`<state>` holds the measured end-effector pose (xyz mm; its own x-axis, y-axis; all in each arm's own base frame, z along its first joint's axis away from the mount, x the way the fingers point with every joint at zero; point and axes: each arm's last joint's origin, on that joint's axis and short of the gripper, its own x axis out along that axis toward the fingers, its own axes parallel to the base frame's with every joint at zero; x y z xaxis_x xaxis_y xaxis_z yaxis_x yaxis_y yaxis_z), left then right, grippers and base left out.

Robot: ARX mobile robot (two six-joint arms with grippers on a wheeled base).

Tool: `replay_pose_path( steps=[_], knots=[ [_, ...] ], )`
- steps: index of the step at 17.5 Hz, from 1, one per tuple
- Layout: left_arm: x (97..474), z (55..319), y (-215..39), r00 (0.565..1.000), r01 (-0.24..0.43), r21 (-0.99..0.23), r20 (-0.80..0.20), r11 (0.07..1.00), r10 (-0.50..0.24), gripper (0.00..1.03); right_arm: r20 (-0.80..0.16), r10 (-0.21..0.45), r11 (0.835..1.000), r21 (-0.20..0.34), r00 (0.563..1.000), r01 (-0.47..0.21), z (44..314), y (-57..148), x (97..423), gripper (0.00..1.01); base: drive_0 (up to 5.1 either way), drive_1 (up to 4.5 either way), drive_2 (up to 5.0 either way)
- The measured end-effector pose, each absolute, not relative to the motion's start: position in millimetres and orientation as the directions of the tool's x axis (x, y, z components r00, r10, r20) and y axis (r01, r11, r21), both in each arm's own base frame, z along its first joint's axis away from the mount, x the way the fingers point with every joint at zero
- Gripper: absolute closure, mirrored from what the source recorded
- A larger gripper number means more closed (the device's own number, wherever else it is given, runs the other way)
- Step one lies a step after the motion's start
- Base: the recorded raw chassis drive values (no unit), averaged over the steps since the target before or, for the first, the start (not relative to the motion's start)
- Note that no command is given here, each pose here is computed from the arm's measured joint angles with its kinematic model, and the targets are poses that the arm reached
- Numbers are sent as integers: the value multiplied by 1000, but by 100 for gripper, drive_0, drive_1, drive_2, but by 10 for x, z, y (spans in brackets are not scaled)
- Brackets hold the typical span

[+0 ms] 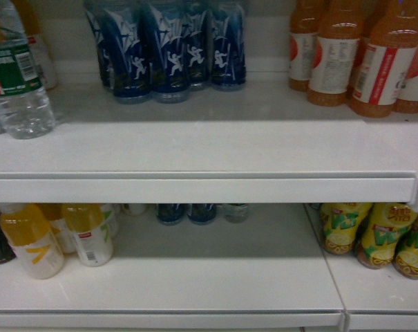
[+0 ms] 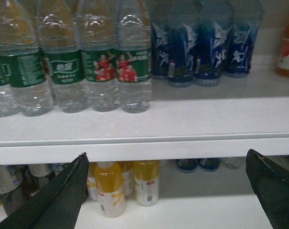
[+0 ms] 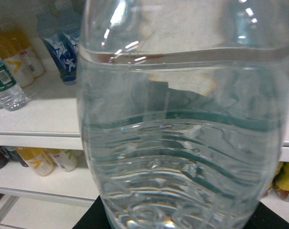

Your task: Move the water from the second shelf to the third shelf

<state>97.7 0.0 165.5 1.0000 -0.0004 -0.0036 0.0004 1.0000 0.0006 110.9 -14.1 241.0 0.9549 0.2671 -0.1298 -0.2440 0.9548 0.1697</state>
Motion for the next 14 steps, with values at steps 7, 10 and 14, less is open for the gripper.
replay_pose_path(
  steps=[7,10,14],
  knots=[
    [977,1655,0,1000,0,1,-4,1000,0,5,-125,271,954,168,954,-249,2414,-139,1108,63,-506,240,240],
    [977,1655,0,1000,0,1,-4,1000,0,5,-125,271,954,168,954,-249,2414,-139,1109,63,-506,239,239],
    [977,1654,0,1000,0,1,-5,1000,0,5,-126,271,954,169,954,-248,2414,-139,1109,63,-507,238,238]
  ],
)
